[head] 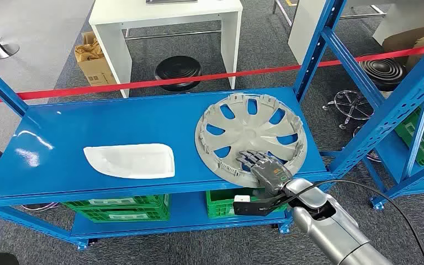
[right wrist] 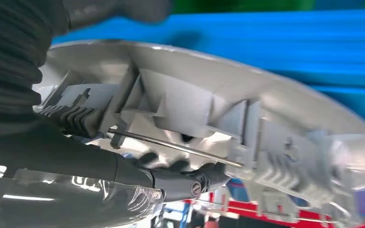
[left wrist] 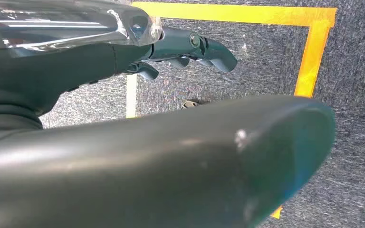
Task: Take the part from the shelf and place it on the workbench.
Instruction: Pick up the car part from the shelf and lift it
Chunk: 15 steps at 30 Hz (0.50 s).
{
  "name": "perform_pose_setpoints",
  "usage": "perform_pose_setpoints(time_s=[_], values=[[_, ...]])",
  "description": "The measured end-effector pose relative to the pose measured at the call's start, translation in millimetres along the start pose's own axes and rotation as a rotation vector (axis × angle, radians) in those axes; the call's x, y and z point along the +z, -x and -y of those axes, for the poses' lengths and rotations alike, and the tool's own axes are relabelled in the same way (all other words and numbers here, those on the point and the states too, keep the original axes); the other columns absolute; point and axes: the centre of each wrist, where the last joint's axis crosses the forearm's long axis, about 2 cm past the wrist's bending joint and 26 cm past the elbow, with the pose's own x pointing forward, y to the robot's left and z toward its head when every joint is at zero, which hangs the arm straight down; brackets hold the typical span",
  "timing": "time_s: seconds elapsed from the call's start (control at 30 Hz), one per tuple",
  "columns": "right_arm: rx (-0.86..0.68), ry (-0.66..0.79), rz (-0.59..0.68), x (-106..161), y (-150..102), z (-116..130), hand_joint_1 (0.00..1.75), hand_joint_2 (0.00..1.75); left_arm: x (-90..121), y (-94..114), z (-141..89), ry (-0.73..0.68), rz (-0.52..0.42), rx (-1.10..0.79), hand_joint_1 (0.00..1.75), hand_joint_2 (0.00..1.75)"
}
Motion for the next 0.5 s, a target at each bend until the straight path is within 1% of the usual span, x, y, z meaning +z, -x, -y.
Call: perform_pose_setpoints(time_s=[0.33, 0.5], values=[[0.059, 0.04, -0.034, 5, 0, -3, 1.75, 1.75, 0, 0, 0, -0.005, 0.001, 0.006, 0.0, 0.0], [0.153, 0.123, -0.052, 14, -5, -1, 1.75, 1.75, 0, 1, -1, -0.004, 0.05, 0.007, 0.0, 0.0]])
